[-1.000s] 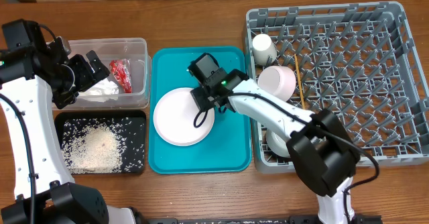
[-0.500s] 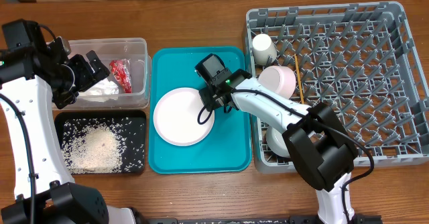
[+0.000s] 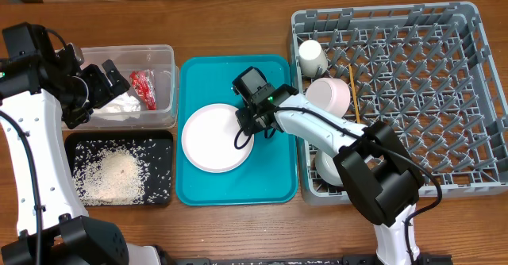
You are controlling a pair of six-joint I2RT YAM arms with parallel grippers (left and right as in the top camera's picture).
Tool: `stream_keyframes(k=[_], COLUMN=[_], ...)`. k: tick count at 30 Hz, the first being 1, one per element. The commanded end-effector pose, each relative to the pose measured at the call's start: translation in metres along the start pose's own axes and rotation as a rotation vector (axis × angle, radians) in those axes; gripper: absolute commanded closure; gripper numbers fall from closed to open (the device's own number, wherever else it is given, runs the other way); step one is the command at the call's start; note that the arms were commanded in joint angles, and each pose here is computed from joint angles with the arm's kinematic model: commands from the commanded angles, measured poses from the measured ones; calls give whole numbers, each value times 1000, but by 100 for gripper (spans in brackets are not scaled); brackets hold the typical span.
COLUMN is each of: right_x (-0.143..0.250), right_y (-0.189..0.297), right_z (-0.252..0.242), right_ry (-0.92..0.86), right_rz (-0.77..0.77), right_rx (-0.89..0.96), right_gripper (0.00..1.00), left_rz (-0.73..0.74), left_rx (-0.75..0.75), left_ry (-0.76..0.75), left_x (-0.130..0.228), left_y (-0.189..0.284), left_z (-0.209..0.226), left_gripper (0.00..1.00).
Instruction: Sort waste into correct bins and load items into the dishwasher
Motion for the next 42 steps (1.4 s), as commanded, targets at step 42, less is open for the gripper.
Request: stream_keyframes(k=[42], right_x=[-90], right_y=[308], right_z=[-94], right_ry=[-238], right_rz=[-923], right_rx=[1173], right_gripper=[96], left_rz=[-29], left_rx=[-3], left_ry=[-23], left_x=[-2], left_y=[8], left_z=[-3], left_gripper=[0])
Point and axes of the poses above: each gripper's point midway between its finger pads, its own y axis back along the fingers, its own z axis along the line the jaws close on, x = y × z, the point moved 4 cm from there along y, back along the fingers, and after that the axes turned 11 degrees about -y, right-handed, at the moved point
